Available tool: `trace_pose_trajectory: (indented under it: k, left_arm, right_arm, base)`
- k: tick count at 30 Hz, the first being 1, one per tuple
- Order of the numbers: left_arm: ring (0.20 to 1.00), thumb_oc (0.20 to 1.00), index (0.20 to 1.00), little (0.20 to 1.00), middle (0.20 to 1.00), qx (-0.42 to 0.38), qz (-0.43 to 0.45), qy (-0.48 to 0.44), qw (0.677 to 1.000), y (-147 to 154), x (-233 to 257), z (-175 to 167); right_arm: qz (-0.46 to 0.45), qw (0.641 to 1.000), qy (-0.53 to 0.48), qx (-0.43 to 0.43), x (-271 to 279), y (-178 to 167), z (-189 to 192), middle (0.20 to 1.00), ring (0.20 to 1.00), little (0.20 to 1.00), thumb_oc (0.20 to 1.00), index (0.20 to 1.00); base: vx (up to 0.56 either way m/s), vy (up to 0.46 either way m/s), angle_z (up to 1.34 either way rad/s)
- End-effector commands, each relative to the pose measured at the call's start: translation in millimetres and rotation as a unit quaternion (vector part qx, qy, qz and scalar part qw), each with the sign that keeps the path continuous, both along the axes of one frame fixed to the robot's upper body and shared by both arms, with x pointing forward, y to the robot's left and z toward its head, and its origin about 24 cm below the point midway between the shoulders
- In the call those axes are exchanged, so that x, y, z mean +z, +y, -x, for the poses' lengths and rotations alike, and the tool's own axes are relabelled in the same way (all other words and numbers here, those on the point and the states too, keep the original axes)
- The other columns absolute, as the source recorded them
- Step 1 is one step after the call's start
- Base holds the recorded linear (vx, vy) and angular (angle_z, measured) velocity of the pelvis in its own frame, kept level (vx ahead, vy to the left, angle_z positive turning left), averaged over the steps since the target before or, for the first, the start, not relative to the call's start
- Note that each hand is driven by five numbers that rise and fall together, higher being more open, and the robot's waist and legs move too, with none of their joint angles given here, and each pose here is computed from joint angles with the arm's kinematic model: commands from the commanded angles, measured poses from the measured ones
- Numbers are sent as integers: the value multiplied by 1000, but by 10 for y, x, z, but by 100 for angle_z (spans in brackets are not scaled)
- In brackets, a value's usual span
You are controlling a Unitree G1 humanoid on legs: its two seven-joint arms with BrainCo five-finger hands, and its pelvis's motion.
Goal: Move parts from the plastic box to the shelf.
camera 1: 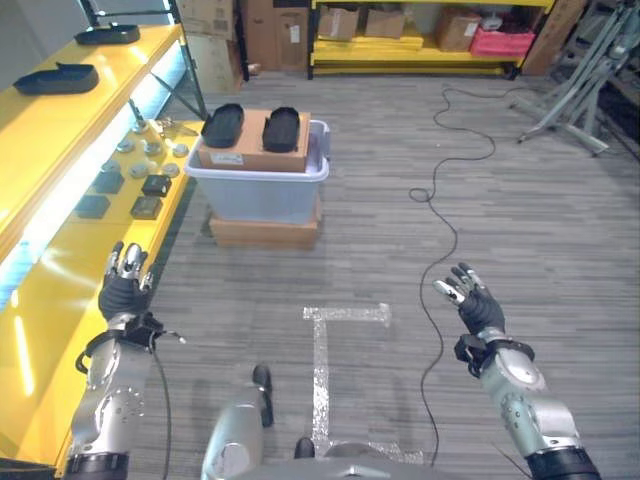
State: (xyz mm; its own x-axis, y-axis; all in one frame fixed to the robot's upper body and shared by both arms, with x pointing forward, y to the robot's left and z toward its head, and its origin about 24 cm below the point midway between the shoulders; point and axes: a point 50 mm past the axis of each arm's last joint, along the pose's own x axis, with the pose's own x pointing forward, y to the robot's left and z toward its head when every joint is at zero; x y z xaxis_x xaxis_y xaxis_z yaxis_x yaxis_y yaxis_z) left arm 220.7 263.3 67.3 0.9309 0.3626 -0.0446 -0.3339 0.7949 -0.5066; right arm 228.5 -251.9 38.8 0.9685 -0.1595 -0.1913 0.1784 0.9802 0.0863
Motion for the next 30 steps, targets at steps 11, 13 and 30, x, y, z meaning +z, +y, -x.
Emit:
trace_pose_trajectory:
  k: [11,13,30]
  left_arm:
    - [1000,1000,1000,1000,1000,-40,-101,-135,985,-68,611,-108]
    - [1000,1000,1000,1000,1000,-54,-117,-134,983,-118,644,-150]
    - [1000,1000,1000,1000,1000,-69,-118,-142,980,-64,635,-68]
  right_arm:
    - [6,994,-105,-9,381,150,-99,1000,1000,1000,1000,1000]
    - [4,994,-109,-7,394,200,-125,1000,1000,1000,1000,1000]
    - [16,994,-112,11,433,36,5,1000,1000,1000,1000,1000]
  base:
    - [525,236,-27]
    - [319,224,-62]
    - [243,-149,37]
